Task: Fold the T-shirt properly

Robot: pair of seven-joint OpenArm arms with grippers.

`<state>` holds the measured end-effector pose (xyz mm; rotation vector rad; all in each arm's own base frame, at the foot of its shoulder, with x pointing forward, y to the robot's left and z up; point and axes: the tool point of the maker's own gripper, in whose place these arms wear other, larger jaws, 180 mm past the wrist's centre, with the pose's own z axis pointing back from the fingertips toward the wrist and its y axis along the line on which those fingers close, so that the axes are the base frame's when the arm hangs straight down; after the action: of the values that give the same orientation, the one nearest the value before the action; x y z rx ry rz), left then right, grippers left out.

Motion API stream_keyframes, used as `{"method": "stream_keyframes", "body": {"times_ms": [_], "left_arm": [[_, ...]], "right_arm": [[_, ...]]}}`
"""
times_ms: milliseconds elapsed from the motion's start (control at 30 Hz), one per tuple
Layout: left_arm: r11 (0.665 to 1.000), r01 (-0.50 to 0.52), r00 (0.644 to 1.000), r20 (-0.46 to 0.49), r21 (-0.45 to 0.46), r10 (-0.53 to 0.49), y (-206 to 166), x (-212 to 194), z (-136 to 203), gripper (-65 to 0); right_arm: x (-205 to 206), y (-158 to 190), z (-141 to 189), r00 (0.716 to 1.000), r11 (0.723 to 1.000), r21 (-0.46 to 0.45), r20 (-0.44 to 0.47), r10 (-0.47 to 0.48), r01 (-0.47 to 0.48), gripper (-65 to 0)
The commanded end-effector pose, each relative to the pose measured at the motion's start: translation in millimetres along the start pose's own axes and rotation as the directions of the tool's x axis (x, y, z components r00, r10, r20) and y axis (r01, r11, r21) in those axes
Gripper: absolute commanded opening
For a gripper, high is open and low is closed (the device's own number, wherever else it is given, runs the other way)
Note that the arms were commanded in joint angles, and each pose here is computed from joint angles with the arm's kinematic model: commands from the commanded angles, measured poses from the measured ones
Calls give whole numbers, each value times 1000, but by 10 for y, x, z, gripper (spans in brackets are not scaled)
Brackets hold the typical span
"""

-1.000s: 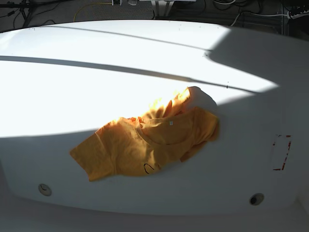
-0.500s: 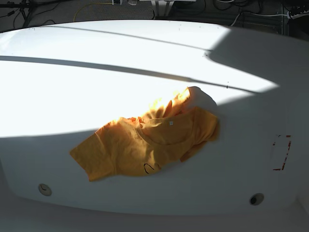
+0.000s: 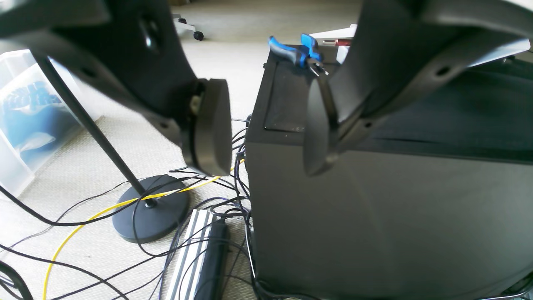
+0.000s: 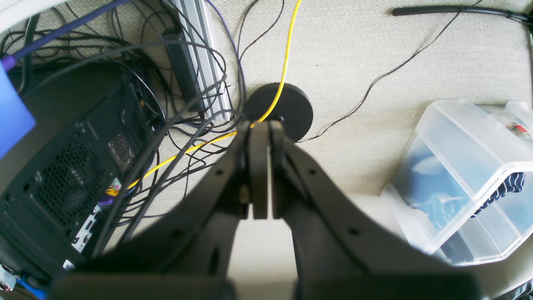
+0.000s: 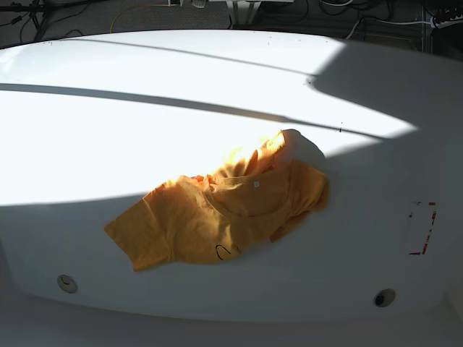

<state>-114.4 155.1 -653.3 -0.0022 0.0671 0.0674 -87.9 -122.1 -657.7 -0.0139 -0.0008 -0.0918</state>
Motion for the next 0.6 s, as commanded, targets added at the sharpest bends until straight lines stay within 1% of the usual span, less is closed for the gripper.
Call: {"method": "stream_keyframes", "body": {"times_ms": [0,567], "left_arm": [[1000,8,1000,-29,1,-8,6,-129,12,-392],[1000,11,1000,-22,-4,-11,-17,-110,9,-392]], "right_arm": [[-92,-22,11,1000,1000,-3,-18,7,-7,-649],[-66,-16,6,1000,1000,-6,-17,10,-10,-645]]}}
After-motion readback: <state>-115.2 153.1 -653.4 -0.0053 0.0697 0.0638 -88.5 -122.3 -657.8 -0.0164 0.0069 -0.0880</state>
